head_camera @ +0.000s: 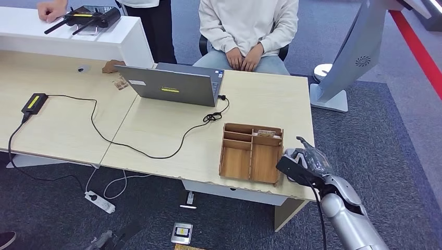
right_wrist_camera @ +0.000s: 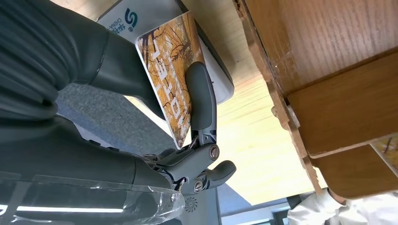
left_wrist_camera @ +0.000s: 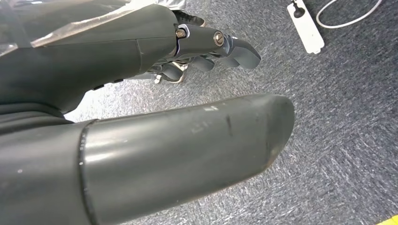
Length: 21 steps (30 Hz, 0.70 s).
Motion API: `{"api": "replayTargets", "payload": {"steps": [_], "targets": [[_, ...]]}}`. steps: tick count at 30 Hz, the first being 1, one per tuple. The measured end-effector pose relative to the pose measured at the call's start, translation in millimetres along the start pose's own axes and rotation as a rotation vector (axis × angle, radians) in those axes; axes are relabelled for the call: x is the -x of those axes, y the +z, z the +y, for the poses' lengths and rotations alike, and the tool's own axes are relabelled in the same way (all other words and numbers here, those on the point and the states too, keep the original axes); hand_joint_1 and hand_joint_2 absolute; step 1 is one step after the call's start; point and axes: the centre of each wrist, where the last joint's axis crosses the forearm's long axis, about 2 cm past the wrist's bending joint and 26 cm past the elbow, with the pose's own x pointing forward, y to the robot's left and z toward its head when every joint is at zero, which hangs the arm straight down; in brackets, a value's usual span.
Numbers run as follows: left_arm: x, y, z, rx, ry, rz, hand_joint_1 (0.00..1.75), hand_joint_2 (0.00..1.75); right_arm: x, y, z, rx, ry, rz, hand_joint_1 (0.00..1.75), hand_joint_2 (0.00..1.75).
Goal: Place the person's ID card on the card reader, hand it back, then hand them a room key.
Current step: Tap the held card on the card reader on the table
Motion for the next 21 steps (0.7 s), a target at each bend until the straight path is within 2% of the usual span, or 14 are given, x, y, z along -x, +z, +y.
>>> {"api": "replayTargets", "payload": {"steps": [21], "targets": [[0.4, 0.4, -1.4, 0.006, -0.006, -0.001, 0.00, 0.00, 5.0, 2.1, 7.3, -0.021, -0.011, 0.021, 1.75, 1.75]]}}
